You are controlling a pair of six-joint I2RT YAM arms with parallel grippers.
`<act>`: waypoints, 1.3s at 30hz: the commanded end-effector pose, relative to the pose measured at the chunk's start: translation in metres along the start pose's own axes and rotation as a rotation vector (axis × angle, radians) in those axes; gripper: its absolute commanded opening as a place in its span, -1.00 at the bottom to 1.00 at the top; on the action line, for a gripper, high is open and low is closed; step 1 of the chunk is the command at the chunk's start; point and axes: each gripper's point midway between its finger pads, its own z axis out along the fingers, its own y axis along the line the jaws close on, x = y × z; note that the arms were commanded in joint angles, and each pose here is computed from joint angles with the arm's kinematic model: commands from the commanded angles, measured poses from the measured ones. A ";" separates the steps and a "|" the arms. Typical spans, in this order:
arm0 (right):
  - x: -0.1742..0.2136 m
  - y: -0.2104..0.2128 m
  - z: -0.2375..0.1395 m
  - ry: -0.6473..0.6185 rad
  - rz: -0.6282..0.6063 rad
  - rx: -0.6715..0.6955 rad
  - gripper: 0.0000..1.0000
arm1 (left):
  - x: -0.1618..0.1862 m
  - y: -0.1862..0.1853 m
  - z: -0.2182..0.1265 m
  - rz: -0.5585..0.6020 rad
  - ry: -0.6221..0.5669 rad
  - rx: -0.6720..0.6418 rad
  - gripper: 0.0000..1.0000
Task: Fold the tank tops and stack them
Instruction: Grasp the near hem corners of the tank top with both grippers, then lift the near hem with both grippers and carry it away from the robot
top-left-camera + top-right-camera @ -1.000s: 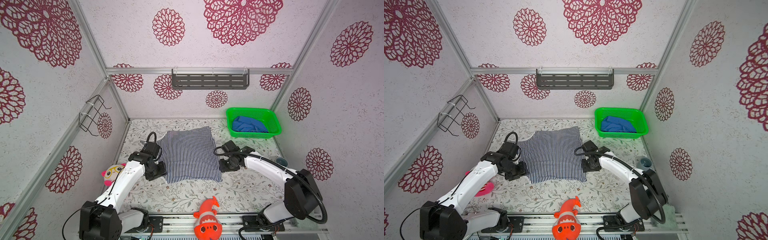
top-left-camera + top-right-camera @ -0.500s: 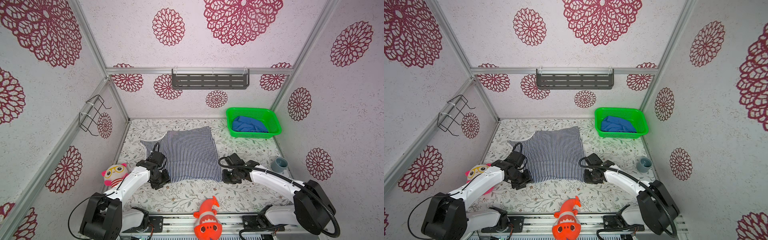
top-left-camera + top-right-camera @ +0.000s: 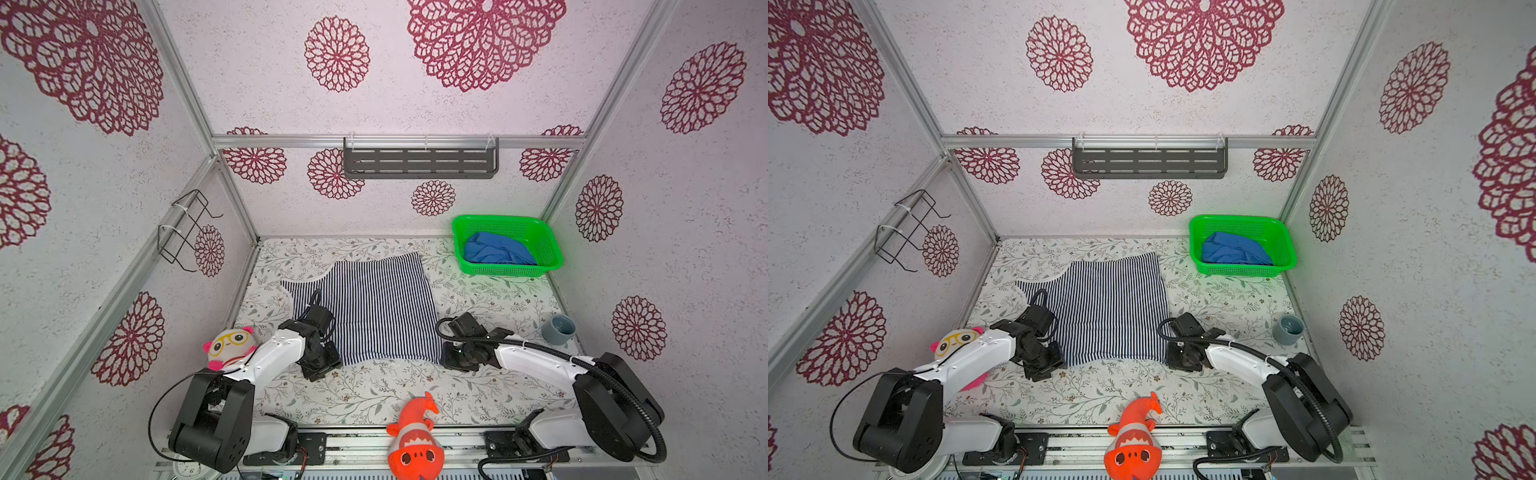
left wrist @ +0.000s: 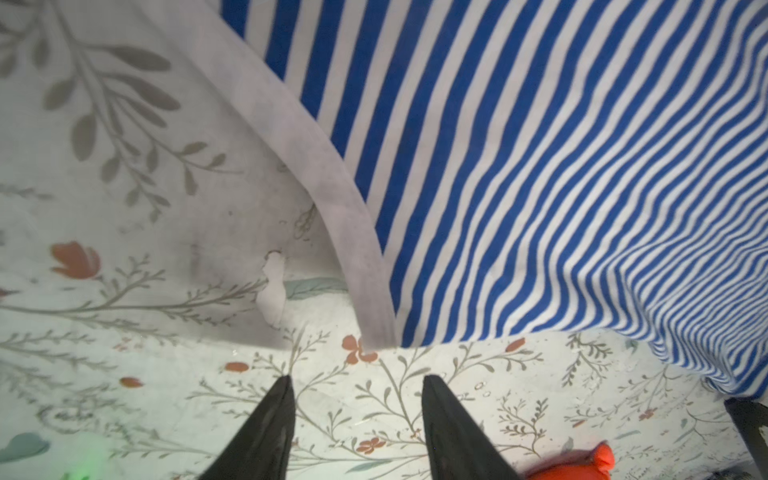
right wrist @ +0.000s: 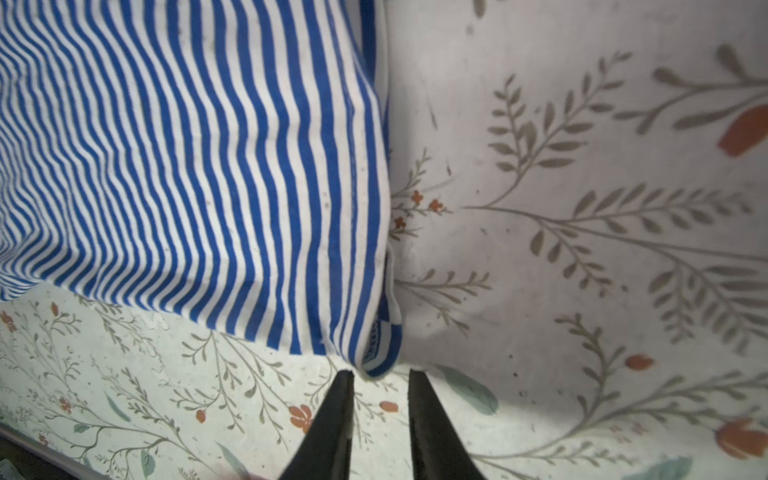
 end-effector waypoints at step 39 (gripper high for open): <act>-0.074 0.023 -0.051 -0.152 -0.067 0.061 -1.00 | -0.063 -0.034 -0.072 0.218 -0.126 -0.079 -0.98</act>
